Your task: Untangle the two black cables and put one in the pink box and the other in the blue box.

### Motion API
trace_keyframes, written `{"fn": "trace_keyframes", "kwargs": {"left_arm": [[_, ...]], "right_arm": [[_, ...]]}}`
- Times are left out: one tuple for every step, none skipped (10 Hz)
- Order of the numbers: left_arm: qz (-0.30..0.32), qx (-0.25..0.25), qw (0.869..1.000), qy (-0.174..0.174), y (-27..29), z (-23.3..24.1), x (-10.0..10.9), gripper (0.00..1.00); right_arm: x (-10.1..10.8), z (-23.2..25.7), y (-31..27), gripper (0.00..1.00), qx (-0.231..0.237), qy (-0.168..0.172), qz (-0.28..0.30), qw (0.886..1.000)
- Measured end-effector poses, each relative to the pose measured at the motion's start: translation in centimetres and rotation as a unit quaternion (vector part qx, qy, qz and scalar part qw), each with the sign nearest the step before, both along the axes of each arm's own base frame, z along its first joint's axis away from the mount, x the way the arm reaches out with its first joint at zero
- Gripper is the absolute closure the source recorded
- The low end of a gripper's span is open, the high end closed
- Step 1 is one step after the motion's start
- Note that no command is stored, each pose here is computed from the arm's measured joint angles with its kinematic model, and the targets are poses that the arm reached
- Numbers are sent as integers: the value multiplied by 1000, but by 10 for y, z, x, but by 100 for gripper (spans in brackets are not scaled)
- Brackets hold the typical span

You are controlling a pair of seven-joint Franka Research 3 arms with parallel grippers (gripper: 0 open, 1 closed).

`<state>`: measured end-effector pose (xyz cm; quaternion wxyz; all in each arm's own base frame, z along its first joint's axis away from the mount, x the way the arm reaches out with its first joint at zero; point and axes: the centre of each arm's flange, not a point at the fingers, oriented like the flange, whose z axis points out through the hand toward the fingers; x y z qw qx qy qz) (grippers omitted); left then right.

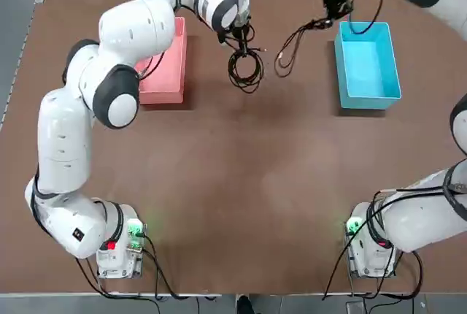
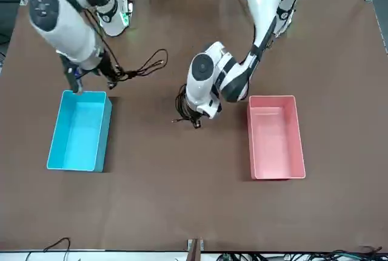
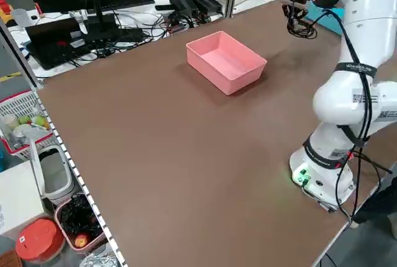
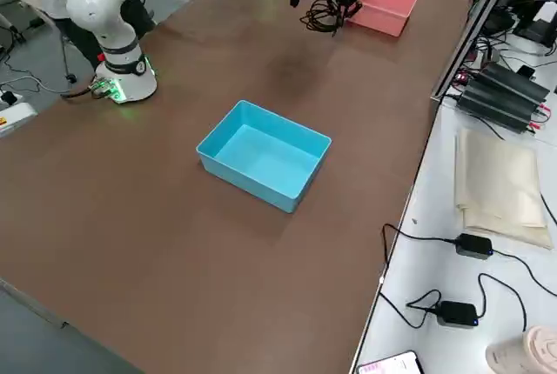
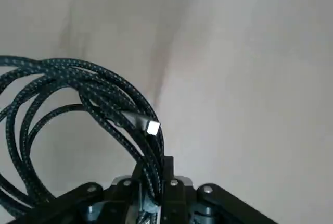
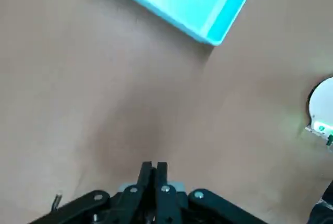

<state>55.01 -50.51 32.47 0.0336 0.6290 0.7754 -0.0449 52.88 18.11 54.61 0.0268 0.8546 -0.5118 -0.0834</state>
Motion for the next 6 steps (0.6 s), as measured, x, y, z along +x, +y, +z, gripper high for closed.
{"fn": "trace_keyframes", "kwargs": {"left_arm": [[-18, 7, 1000, 3, 21, 2, 16, 85], [-28, 12, 1000, 6, 48, 11, 35, 85], [-32, 22, 999, 14, 78, 25, 50, 85], [-41, 33, 998, 25, 106, 44, 59, 85], [-59, 41, 997, 31, 134, 65, 66, 85], [-75, 47, 996, 33, 163, 78, 72, 85]], "right_arm": [[7, 8, -31, 94, 3, 7, 4, 1000], [13, 9, -65, 94, 4, 10, 12, 1000], [19, 8, -101, 94, -2, 9, 24, 1000], [23, 6, -135, 94, -12, 8, 39, 999], [27, 4, -164, 94, -20, 8, 58, 998], [31, -1, -186, 94, -26, 3, 76, 997]]}}
